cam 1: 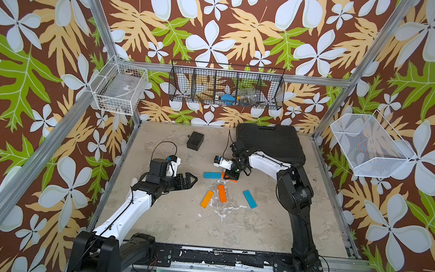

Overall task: Assemble the number 7 with building blocks
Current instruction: Assemble the building block at the center of the board.

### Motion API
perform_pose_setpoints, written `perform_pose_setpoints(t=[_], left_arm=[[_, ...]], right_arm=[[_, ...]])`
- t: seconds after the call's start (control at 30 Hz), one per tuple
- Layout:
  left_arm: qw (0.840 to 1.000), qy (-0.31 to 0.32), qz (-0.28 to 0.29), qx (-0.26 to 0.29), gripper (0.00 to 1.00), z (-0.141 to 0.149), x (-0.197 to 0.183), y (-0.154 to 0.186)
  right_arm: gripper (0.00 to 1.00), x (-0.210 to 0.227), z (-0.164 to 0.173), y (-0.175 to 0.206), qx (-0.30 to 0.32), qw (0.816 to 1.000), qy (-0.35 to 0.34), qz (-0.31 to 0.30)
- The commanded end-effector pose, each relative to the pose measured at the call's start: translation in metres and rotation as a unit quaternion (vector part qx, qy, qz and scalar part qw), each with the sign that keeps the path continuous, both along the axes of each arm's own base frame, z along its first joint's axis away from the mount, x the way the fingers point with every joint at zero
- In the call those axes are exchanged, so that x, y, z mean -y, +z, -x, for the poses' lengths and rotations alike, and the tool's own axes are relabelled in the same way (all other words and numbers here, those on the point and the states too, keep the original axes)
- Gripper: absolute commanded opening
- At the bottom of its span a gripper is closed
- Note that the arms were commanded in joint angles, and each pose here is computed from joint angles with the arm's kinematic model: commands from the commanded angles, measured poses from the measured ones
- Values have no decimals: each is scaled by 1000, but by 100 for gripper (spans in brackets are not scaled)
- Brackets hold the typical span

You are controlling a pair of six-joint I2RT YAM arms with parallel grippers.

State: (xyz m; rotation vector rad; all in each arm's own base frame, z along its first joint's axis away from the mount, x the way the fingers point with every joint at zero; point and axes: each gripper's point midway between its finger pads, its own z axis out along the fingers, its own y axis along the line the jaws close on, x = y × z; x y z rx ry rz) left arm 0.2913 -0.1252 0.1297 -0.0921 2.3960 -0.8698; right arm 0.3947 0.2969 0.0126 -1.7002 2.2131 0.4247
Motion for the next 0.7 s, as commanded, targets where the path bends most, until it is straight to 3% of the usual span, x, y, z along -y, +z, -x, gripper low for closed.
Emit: perform_pose_setpoints(t=[0.0, 0.67], left_arm=[[1000, -9, 1, 5, 100, -1, 2, 2], [1000, -4, 0, 7, 100, -5, 1, 1]], right_arm=[[18, 22, 30, -26, -60, 997, -1, 53], [19, 12, 54, -25, -66, 997, 23, 45]])
